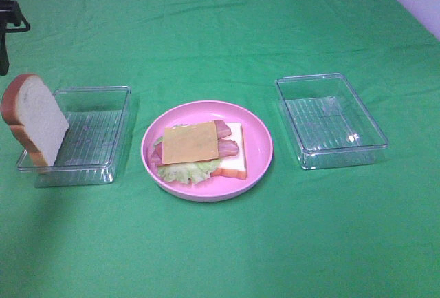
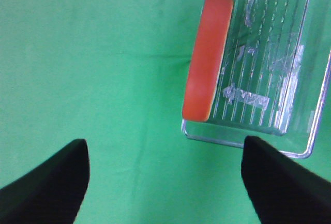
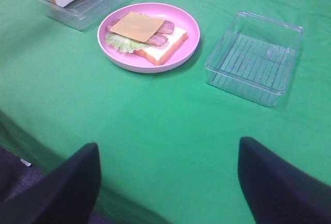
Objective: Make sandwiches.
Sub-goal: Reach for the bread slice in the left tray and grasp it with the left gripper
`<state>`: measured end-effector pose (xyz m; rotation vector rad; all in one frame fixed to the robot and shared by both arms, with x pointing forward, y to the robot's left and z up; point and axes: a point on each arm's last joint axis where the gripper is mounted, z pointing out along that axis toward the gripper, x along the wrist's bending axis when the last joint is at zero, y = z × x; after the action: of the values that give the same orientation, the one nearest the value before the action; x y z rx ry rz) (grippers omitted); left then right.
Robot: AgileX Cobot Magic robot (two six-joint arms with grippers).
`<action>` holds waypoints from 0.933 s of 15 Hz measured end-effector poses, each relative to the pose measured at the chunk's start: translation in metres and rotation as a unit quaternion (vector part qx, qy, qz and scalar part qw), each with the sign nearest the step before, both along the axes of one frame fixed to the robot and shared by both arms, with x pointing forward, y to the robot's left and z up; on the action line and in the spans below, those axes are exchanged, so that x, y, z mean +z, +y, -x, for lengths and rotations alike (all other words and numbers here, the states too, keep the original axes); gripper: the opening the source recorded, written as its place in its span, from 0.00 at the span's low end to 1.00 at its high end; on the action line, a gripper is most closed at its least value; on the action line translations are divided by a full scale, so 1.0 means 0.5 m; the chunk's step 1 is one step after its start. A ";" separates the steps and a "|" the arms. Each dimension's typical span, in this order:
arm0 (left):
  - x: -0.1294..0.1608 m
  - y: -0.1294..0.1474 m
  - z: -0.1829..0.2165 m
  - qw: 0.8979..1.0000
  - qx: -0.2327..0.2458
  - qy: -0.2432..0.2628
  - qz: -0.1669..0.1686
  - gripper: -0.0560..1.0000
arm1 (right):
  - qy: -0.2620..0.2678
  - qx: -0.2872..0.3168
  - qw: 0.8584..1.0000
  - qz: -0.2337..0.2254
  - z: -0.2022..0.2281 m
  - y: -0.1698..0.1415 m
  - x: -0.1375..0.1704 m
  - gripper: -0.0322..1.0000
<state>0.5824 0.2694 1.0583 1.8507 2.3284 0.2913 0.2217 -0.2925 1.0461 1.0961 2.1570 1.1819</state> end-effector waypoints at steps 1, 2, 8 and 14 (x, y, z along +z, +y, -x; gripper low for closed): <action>-0.012 0.006 -0.013 1.000 -0.002 -0.007 0.013 0.78 | 0.000 0.000 1.000 0.000 0.000 0.000 0.000 0.72; -0.017 0.007 -0.019 1.000 -0.006 -0.012 0.017 0.78 | 0.000 0.000 1.000 0.000 0.000 0.000 0.000 0.72; -0.110 -0.005 -0.069 0.999 -0.034 0.009 0.031 0.78 | 0.000 0.000 1.000 0.000 0.000 0.000 0.000 0.72; -0.164 -0.008 -0.089 0.998 -0.035 0.027 0.034 0.49 | 0.000 0.000 1.000 0.000 0.000 0.000 0.000 0.72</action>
<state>0.6267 0.2653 0.9762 1.9253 2.2723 0.1522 0.2217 -0.2925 1.0461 1.0961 2.1570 1.1819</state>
